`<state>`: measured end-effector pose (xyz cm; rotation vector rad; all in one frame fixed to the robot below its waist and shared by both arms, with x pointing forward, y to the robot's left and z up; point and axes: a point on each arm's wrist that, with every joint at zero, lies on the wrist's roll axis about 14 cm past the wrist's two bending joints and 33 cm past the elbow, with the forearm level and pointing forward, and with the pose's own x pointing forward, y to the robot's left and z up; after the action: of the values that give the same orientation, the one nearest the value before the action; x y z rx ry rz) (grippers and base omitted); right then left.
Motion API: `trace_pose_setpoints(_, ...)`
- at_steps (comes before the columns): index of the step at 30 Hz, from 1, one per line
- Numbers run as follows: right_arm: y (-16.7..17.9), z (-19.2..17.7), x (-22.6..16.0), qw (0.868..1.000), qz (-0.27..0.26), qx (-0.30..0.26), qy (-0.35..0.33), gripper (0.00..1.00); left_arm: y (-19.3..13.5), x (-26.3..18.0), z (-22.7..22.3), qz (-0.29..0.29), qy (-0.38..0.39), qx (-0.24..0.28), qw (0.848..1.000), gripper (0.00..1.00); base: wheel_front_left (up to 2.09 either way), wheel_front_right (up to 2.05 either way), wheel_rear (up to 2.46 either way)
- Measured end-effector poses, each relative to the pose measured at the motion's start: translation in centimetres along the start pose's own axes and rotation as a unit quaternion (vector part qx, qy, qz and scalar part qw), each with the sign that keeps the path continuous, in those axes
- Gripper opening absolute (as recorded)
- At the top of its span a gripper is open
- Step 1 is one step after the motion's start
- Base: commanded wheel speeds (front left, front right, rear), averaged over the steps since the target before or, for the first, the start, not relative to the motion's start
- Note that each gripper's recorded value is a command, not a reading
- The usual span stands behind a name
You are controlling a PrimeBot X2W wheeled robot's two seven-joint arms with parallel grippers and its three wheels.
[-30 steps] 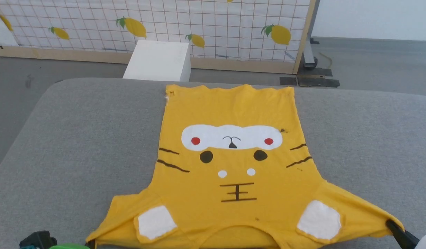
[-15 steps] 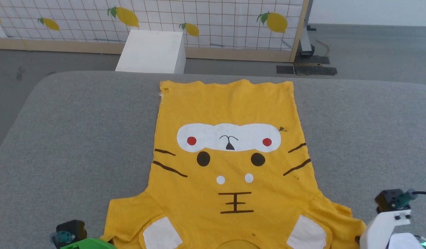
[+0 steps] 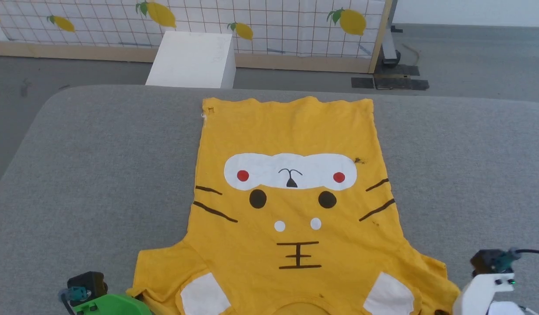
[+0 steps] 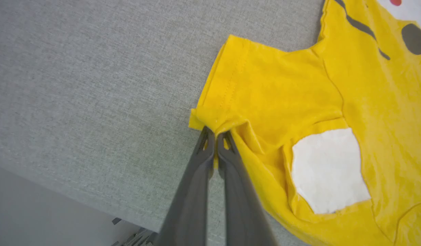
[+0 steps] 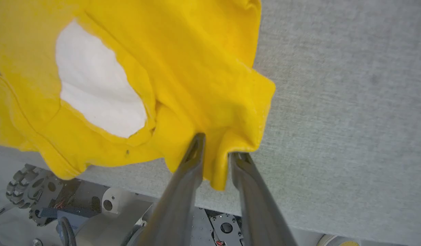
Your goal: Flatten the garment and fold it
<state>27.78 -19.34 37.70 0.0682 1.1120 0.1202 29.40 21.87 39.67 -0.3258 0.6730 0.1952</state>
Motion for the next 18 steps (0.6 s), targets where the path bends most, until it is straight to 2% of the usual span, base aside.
trace_pose_setpoints(6, -1.3, 4.3, -3.5, 0.993, 0.003, 0.042, -0.108, 1.0, -0.4, -0.1, 1.0, -0.005, -0.017, -0.013, 1.0, 0.0, 0.0, 0.0, 0.0)
trace_pose_setpoints(10, -2.1, 7.4, -6.8, 0.979, -0.002, 0.062, -0.193, 1.0, -0.8, -0.1, 1.4, -0.01, -0.022, -0.011, 1.0, 0.0, 0.0, 0.0, 0.0)
trace_pose_setpoints(13, -2.3, 12.0, -9.9, 0.95, -0.001, 0.07, -0.305, 1.0, -1.0, -0.1, 1.7, -0.012, -0.028, -0.012, 0.999, 0.0, 0.0, 0.0, 0.0)
trace_pose_setpoints(15, -1.7, 15.3, -11.9, 0.923, 0.014, 0.07, -0.379, 1.0, -1.0, 0.0, 1.7, -0.012, -0.027, -0.014, 0.999, 0.0, 0.0, 0.0, 0.0)
trace_pose_setpoints(18, -0.6, 18.7, -13.7, 0.889, 0.032, 0.066, -0.453, 1.0, -0.8, 0.0, 1.6, -0.009, -0.025, -0.017, 1.0, 0.0, 0.0, 0.0, 0.0)
